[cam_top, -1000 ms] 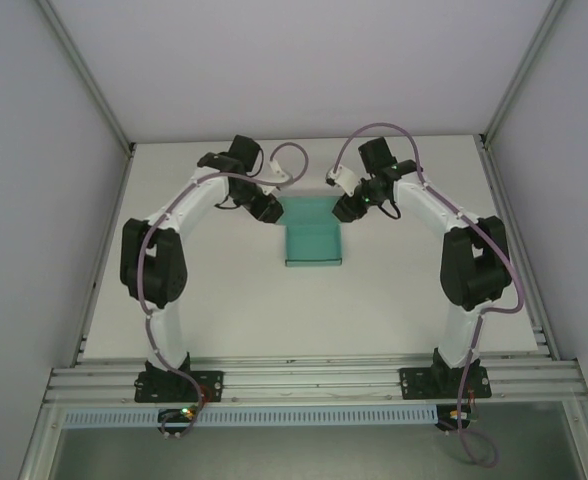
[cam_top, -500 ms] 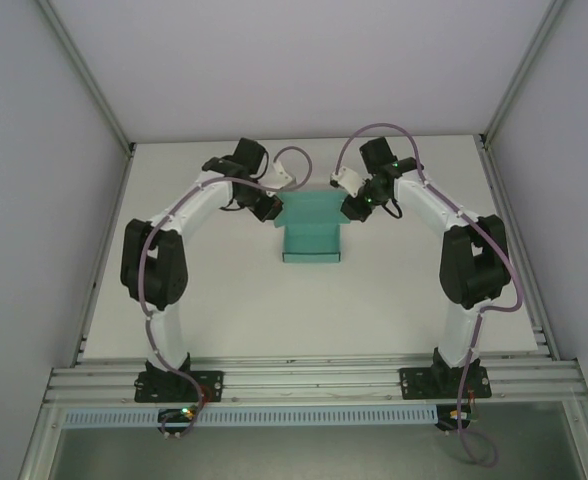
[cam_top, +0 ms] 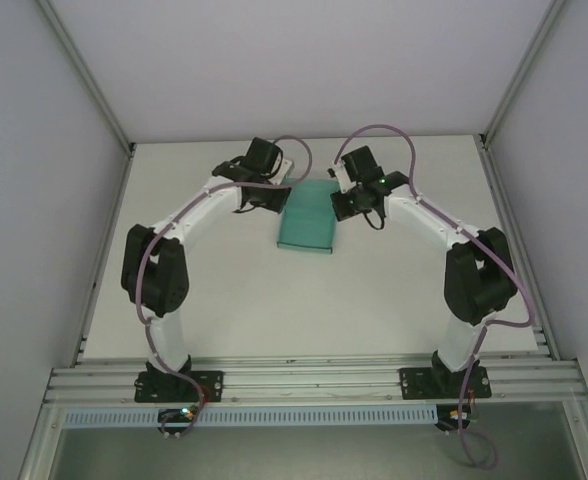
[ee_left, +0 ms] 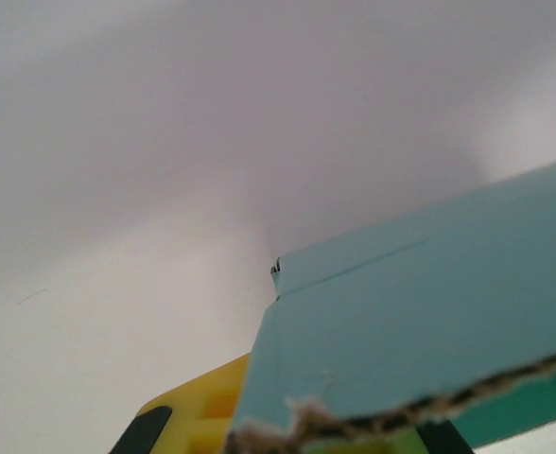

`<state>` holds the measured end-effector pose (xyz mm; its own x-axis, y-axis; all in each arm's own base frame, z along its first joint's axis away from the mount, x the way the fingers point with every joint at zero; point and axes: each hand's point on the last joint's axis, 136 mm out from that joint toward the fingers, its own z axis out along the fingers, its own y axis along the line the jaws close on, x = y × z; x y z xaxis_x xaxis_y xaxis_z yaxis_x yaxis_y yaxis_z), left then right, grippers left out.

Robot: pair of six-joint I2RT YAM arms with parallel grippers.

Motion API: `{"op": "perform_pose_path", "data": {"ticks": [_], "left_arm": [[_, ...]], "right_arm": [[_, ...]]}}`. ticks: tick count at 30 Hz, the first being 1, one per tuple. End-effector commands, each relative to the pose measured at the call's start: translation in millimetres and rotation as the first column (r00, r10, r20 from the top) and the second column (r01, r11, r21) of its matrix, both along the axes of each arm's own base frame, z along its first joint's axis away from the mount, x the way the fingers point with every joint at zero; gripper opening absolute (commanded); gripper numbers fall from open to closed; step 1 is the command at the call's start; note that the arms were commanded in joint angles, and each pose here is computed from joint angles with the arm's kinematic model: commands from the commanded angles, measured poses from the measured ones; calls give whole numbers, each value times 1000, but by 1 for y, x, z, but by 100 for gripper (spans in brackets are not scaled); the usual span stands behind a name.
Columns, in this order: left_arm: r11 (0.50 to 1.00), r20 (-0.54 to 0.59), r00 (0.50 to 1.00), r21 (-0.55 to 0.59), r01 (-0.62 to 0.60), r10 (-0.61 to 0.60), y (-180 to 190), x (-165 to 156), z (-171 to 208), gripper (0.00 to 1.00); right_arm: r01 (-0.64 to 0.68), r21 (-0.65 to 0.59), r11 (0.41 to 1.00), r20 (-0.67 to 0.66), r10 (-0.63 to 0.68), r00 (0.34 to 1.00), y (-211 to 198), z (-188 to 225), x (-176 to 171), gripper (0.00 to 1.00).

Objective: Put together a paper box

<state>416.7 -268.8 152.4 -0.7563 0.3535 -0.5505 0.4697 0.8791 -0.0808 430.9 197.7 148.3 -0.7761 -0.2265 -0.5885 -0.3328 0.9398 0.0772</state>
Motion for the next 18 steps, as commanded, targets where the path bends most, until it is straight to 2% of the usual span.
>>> {"op": "perform_pose_path", "data": {"ticks": [1, 3, 7, 12, 18], "left_arm": [[983, -19, 987, -81, -162, 161, -16, -2, -4, 0], [974, -34, 980, -109, -197, 194, -20, -1, -8, 0], [966, -47, 973, -123, -229, 225, -19, -4, -19, 0], [948, -81, 964, -177, -264, 253, -24, -7, -31, 0], [930, -67, 964, -253, -267, 258, -37, -8, -21, 0]], "right_arm": [[277, 205, 939, 89, -300, 950, 8, 36, 31, 0], [352, 246, 903, 67, -378, 923, 9, 31, 35, 0], [401, 329, 855, 57, -442, 895, 22, 27, 44, 0], [376, 291, 880, 76, -413, 907, 39, 12, 36, 0], [334, 279, 900, 74, -367, 927, 47, -9, 20, 0]]}}
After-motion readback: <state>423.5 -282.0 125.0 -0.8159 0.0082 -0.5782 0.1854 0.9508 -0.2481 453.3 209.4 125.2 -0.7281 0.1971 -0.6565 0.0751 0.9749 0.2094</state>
